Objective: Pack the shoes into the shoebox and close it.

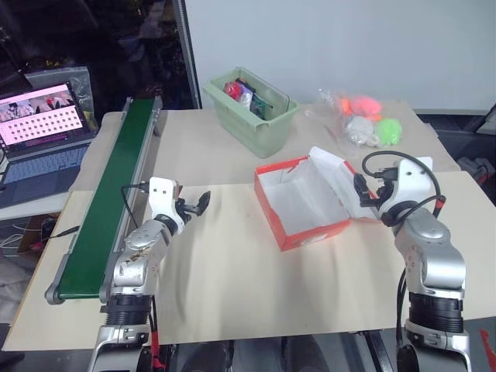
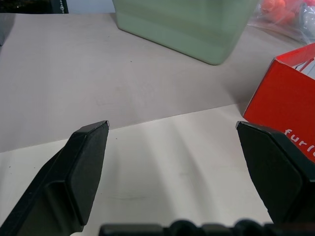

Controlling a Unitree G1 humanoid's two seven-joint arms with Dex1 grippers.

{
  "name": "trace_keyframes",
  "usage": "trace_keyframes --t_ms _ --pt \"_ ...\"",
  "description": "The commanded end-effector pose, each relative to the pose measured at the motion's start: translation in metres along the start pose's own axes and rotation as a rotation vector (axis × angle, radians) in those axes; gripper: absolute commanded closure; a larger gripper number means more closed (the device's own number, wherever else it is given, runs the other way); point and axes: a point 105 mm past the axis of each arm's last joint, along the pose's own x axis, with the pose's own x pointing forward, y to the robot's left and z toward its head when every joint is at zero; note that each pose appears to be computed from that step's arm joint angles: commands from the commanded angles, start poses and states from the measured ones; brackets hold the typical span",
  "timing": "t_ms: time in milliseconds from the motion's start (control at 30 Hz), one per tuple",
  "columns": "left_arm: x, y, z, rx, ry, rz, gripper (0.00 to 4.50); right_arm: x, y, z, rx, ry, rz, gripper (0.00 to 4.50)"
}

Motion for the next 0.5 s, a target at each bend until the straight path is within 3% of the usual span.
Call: trace_keyframes --t_ms 33,100,133,233,367,500 --pt "-0.004 0.007 0.02 0.069 -0.07 0.029 0.07 -0.005 0.037 0.036 0.018 -0.13 0.197 0.0" --pt "-0.015 0.023 0.033 0.09 -0.12 0.112 0.07 -0.03 0.111 0.062 0.06 -0.178 0.664 0.0" --pt "-0.019 0.03 0.035 0.095 -0.131 0.146 0.07 -0.048 0.134 0.069 0.058 -0.188 0.856 0.0" --pt "-0.031 0.044 0.028 0.101 -0.104 0.166 0.07 -0.098 0.164 0.07 0.069 -0.169 1.279 0.0" --pt "-0.051 0.069 0.025 0.135 -0.06 0.198 0.07 -0.108 0.169 0.064 0.06 -0.104 1.435 0.0" --pt "-0.076 0.089 0.02 0.178 0.011 0.209 0.07 -0.102 0.171 0.062 0.016 -0.106 1.43 0.0"
